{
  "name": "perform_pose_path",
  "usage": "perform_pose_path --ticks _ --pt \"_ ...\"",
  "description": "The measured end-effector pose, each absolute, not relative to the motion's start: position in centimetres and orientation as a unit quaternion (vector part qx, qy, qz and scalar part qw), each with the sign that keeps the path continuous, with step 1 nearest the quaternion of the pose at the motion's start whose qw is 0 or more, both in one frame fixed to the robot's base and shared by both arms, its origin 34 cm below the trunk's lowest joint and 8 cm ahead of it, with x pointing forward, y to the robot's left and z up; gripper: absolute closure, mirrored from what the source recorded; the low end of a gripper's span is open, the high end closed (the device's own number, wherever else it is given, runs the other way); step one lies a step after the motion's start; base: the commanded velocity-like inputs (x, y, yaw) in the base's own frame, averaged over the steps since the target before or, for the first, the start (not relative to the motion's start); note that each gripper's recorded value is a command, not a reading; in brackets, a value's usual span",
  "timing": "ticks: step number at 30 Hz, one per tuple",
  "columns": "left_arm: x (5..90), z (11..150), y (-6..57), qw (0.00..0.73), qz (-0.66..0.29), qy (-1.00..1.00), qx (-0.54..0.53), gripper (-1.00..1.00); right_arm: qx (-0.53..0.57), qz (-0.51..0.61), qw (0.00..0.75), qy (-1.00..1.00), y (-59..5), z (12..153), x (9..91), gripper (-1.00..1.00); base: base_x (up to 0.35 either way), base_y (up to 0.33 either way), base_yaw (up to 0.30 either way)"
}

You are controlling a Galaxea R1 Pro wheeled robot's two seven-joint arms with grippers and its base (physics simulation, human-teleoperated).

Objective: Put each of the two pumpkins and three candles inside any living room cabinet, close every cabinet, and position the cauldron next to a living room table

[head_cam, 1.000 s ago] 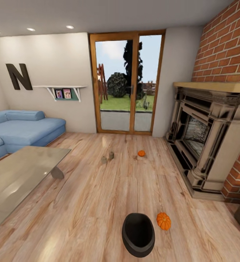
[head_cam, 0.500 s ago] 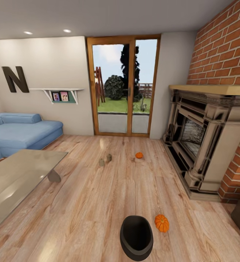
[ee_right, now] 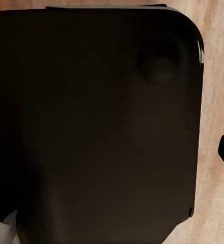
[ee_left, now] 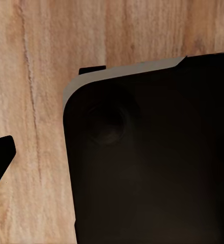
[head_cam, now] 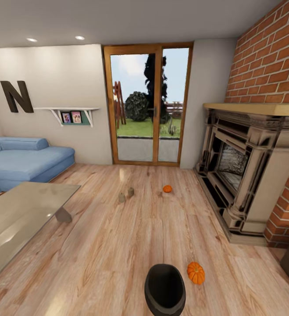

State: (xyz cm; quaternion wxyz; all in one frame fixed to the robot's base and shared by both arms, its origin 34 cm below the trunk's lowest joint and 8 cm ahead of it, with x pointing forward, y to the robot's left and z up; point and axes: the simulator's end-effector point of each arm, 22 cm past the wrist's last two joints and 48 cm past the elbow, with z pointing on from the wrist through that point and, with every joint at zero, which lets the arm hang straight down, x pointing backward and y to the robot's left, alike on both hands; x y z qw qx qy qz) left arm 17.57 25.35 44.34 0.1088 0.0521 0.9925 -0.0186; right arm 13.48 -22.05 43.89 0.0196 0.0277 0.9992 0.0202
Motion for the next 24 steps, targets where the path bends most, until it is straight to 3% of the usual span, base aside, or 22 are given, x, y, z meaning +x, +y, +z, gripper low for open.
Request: perform_pose_path --ticks 19,24 --pt "17.5 44.3 25.3 0.107 -0.020 0.993 0.053 -1.00 0.028 0.037 0.029 0.998 -19.3 44.1 14.3 -1.00 0.064 0.000 0.000" --pt "17.7 44.4 25.4 0.110 -0.024 0.992 0.052 -1.00 0.032 0.034 0.108 0.993 -19.4 44.5 18.5 -1.00 0.050 0.000 0.000"
